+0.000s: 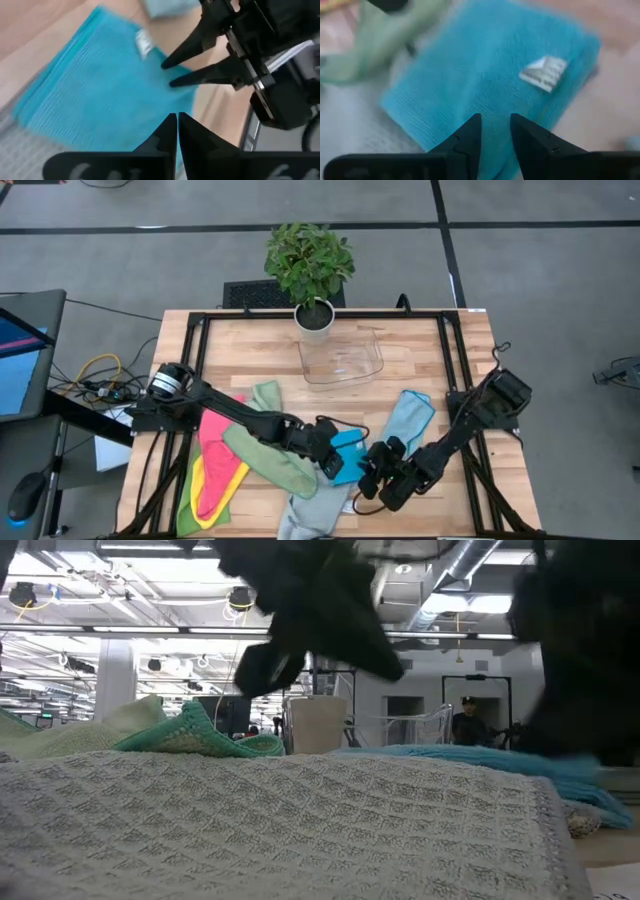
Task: Fold microfiber towels
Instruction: Stack the blue microfiber cloth on top of the light blue microfiber cloth
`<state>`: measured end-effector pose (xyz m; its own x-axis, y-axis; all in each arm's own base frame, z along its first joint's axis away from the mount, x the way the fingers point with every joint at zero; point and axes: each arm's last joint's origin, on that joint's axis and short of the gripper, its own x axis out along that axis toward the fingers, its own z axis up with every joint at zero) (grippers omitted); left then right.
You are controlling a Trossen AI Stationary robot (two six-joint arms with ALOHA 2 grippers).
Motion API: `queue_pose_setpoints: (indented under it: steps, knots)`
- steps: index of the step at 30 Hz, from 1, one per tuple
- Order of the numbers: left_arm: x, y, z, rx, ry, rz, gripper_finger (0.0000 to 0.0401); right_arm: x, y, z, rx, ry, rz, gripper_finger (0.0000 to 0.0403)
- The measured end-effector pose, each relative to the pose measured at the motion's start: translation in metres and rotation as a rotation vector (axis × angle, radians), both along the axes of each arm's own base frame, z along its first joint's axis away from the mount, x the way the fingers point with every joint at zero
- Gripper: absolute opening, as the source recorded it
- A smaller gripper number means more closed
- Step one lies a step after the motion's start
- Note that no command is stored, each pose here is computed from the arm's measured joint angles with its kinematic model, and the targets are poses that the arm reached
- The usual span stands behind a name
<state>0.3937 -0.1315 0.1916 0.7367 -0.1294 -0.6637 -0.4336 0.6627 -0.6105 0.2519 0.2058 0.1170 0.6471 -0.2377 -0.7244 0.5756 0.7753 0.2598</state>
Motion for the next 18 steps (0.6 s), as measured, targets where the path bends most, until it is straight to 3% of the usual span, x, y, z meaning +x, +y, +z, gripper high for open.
queue_pose_setpoints:
  steps: [5, 10, 14, 18]
  knots:
    - [-0.009, 0.003, -0.019, 0.002, 0.031, 0.035, 0.0004, -0.009, 0.006, -0.012, 0.045, 0.025, -0.007, 0.0127]
    - [-0.013, 0.009, -0.032, -0.009, 0.079, 0.066, 0.0003, -0.016, 0.012, -0.002, 0.075, 0.011, 0.021, 0.0126]
    - [-0.013, 0.009, -0.023, -0.06, 0.049, 0.083, 0.0003, -0.021, 0.011, 0.023, 0.088, -0.065, 0.014, 0.0125]
    - [-0.016, 0.01, -0.008, -0.147, 0.035, 0.1, 0.0009, -0.027, -0.002, 0.039, 0.162, -0.011, -0.059, 0.0133]
